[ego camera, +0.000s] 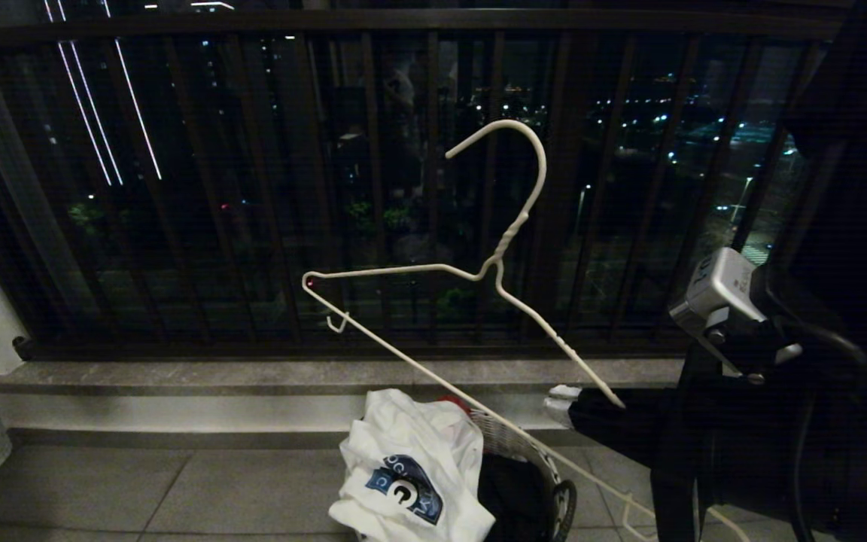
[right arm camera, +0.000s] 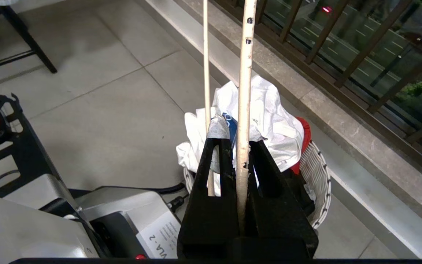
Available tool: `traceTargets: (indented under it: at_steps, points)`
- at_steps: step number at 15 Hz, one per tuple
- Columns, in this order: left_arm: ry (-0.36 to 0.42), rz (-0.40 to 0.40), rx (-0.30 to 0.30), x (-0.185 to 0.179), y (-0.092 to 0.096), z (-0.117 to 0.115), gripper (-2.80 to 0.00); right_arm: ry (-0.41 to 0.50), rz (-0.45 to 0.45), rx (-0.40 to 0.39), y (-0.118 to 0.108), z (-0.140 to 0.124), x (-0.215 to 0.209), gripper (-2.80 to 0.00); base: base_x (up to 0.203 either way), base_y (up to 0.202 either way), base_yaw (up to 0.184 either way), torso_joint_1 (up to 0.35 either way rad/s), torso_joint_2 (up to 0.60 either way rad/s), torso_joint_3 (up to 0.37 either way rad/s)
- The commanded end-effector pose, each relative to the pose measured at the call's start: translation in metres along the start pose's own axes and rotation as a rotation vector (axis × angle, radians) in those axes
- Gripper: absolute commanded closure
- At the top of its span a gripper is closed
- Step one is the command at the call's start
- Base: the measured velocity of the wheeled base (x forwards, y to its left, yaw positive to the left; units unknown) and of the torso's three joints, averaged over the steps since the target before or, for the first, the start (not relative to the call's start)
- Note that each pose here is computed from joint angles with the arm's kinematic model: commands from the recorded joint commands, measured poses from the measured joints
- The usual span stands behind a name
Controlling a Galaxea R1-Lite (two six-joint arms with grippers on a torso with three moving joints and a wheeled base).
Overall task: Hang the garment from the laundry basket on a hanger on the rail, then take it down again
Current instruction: Pick up clothes from the basket
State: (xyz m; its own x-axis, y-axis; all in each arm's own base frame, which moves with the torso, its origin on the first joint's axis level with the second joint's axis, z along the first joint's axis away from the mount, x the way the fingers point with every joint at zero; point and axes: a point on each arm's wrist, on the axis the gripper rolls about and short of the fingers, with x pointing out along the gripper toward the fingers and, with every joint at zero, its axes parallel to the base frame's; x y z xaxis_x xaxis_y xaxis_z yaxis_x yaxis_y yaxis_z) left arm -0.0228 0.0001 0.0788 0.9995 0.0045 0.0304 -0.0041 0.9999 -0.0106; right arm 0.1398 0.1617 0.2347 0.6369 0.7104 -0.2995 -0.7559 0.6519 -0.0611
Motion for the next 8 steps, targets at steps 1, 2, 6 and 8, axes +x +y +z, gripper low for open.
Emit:
traceTargets:
  at_steps: [1, 2, 6, 8]
  points:
    - [0.010, 0.001, 0.000, 0.0008, 0.0001, -0.0029, 0.00, 0.002, 0.001, -0.003, 0.0002, -0.0005, 0.0011, 0.00, 0.000, 0.000, 0.000, 0.000, 0.00, 0.000]
    - [0.010, 0.000, 0.000, 0.0008, 0.0001, -0.0029, 0.00, 0.001, 0.000, -0.009, 0.0001, -0.0003, 0.0007, 0.00, 0.000, 0.000, 0.000, 0.000, 0.00, 0.000]
    - [0.010, 0.001, 0.000, 0.0008, 0.0000, -0.0029, 0.00, 0.005, -0.006, -0.022, 0.0001, -0.0013, 0.0010, 0.00, 0.000, 0.000, 0.000, 0.000, 0.00, 0.000]
    - [0.009, 0.002, 0.000, 0.0007, 0.0000, -0.0026, 0.00, 0.000, -0.008, -0.020, -0.0003, -0.0006, -0.0005, 0.00, 0.000, 0.000, 0.000, 0.000, 0.00, 0.000]
